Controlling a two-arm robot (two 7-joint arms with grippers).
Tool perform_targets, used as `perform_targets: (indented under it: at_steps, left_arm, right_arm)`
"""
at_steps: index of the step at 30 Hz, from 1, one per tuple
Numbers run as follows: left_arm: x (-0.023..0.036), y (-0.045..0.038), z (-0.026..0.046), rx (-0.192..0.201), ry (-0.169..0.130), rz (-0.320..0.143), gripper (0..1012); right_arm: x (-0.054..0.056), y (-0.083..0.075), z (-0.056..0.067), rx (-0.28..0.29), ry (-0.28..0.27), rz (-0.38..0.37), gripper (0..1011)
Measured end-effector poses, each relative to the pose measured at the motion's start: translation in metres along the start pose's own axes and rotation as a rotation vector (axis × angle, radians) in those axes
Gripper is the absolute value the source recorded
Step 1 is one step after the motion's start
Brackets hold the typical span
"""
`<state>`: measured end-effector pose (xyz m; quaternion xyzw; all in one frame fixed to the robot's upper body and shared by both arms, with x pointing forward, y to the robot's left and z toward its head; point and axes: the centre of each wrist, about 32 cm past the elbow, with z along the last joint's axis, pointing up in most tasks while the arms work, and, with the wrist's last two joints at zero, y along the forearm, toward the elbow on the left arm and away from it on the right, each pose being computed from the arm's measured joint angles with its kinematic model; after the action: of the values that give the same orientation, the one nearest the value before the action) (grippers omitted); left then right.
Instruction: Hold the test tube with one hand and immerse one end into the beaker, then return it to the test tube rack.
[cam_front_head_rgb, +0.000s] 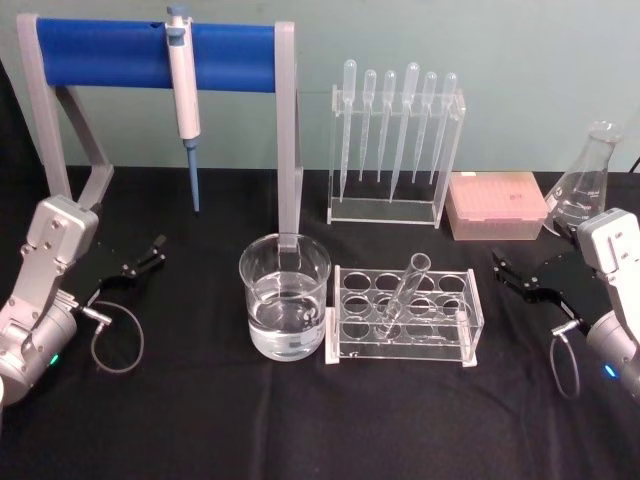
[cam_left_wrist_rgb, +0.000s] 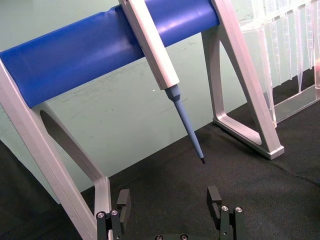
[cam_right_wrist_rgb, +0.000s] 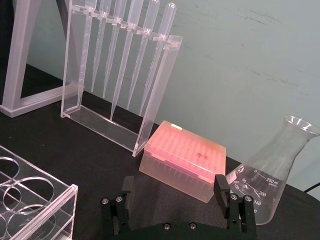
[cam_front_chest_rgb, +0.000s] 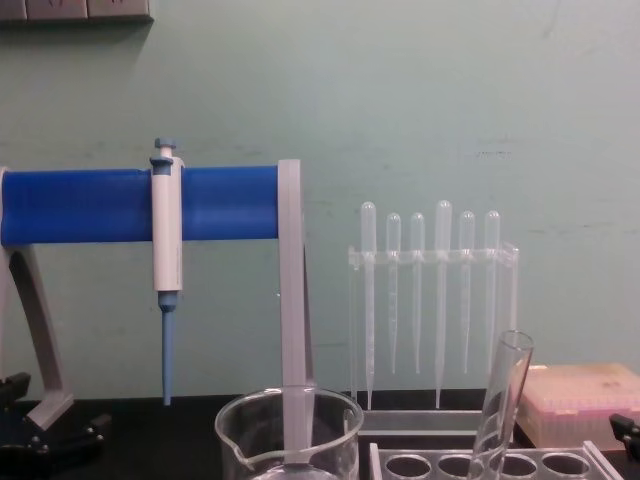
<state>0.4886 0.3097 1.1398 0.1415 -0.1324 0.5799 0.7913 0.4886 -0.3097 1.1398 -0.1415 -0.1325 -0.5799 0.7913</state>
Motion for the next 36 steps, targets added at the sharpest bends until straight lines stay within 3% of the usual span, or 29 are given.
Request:
perform_targets:
  at_steps: [12,18,27,33,36]
  left_arm:
    - [0.0,0.0,0.0,0.0,0.0,0.0,1000]
    - [0.0,0.0,0.0,0.0,0.0,0.0,1000]
    - [0.0,0.0,0.0,0.0,0.0,0.0,1000]
    - [0.0,0.0,0.0,0.0,0.0,0.0,1000]
    - [0.0,0.0,0.0,0.0,0.0,0.0,1000]
  right_arm:
    - [0.002,-0.001,0.004,0.017,0.008,-0.002,1002]
    - [0.011,-0.007,0.013,0.045,0.046,-0.01,1002]
    - [0.031,-0.027,0.035,0.083,0.097,0.031,1002]
    - [0.042,-0.045,0.041,0.103,0.097,0.073,1002]
    - [0.046,-0.055,0.041,0.108,0.096,0.133,1002]
